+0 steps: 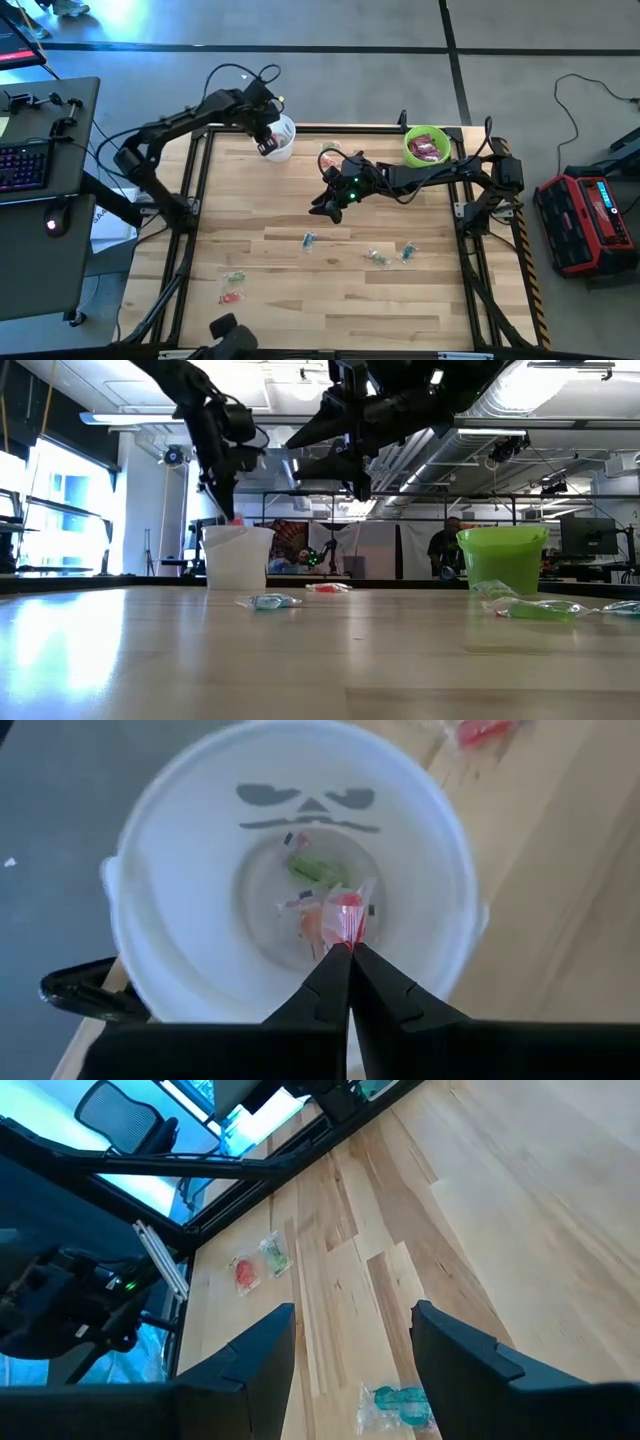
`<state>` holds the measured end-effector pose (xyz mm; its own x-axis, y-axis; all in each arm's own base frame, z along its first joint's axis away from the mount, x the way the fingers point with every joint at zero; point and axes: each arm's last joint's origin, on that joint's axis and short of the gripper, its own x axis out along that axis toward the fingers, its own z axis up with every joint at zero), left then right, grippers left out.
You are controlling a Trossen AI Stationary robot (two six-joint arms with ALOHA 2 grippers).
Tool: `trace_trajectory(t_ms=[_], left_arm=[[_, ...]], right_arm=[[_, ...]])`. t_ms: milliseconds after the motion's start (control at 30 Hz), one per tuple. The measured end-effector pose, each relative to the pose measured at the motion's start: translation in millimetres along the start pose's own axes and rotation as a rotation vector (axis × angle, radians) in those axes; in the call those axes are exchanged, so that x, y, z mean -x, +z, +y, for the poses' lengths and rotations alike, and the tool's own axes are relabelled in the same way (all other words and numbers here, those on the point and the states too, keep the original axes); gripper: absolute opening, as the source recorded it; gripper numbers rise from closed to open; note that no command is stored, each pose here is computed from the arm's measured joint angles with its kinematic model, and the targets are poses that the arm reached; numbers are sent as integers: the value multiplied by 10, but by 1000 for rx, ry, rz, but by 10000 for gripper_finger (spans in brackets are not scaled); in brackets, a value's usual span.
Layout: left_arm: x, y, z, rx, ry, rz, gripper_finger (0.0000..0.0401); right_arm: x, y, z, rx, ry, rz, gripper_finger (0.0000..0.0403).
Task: Sort candy by brand, put in halloween buckets
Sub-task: Put the red gummy into the white bucket
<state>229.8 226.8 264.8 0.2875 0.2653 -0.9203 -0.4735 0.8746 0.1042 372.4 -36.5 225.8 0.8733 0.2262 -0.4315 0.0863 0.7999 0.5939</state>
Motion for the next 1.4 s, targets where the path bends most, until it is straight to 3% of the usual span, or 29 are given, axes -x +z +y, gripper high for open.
trace_trajectory(t_ms=[267, 600, 800, 1167, 1400], left_arm=[[-90, 12, -6, -26, -9, 22, 24], [156, 6, -107, -35, -25, -48, 115], [358, -35, -419, -123, -67, -58, 143], [818, -260, -1049, -222, -183, -179, 145], [970, -667, -1476, -232, -264, -58, 145]], right_arm=[[0, 4, -7, 8, -22, -13, 185], [0, 4, -7, 11, -23, -13, 185], [-2, 2, -4, 15, -35, -20, 185], [-17, -24, 35, 54, -27, -12, 185], [-17, -31, 30, 68, -31, -4, 185]])
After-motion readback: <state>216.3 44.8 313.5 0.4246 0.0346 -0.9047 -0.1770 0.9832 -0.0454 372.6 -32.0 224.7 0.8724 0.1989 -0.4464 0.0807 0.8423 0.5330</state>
